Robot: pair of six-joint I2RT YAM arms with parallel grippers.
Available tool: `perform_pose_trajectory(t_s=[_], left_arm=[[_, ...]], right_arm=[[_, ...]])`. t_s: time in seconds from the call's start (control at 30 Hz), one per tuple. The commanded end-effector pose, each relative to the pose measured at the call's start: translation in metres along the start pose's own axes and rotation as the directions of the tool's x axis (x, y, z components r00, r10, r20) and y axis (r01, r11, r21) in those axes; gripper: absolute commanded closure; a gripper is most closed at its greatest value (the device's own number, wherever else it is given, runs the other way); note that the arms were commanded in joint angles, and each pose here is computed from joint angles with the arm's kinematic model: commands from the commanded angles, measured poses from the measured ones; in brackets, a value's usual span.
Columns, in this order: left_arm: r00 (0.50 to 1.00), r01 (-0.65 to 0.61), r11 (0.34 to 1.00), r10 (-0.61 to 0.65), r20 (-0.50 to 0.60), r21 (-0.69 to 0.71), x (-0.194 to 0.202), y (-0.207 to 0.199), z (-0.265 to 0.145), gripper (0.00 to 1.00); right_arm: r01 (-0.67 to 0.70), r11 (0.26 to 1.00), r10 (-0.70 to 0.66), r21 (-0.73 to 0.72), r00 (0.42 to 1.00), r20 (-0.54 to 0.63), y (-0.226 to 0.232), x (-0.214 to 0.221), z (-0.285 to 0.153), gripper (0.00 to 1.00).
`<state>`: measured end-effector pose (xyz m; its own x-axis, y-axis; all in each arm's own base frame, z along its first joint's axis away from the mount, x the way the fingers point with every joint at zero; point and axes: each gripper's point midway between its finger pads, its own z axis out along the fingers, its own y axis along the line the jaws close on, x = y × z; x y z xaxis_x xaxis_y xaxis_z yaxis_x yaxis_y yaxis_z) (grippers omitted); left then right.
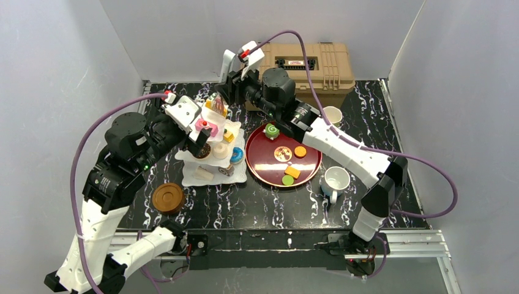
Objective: Serve the afternoon tea
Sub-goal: Place the desert on the desert table.
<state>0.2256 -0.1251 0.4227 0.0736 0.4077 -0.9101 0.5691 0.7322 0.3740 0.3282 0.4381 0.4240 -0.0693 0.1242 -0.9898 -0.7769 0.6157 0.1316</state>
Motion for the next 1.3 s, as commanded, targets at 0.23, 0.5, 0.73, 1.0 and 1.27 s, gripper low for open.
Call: perform_pose_trajectory(t_s=[0.23, 0.5, 0.73, 1.0, 1.27], left_arm=[[0.999, 0.015, 1.000, -0.015, 0.030, -0.005, -0.007, 0.001, -0.005, 0.06], [1.000, 0.009, 1.000, -0.009, 0.029, -0.007, -0.006, 0.001, -0.006, 0.06], [1.000, 0.009, 1.000, -0.009, 0.029, -0.008, -0.006, 0.001, -0.005, 0.06], [0.999, 0.010, 1.000, -0.009, 0.032, -0.007, -0.007, 0.001, -0.006, 0.06], [1.000, 0.009, 1.000, -0.009, 0.029, -0.012, -0.006, 0.002, -0.006, 0.06]], right_arm=[[0.017, 1.000, -0.016, -0.013, 0.995, 0.095, 0.014, -0.027, 0.016, 0.72], [0.037, 0.999, -0.036, -0.004, 0.996, 0.078, 0.016, -0.021, 0.021, 0.60], [0.038, 0.999, -0.038, 0.008, 0.993, 0.111, 0.015, -0.034, 0.013, 0.51], [0.037, 0.999, -0.039, 0.016, 0.988, 0.147, 0.014, -0.051, -0.002, 0.46], [0.025, 1.000, -0.027, 0.012, 0.987, 0.156, 0.014, -0.050, -0.008, 0.41]])
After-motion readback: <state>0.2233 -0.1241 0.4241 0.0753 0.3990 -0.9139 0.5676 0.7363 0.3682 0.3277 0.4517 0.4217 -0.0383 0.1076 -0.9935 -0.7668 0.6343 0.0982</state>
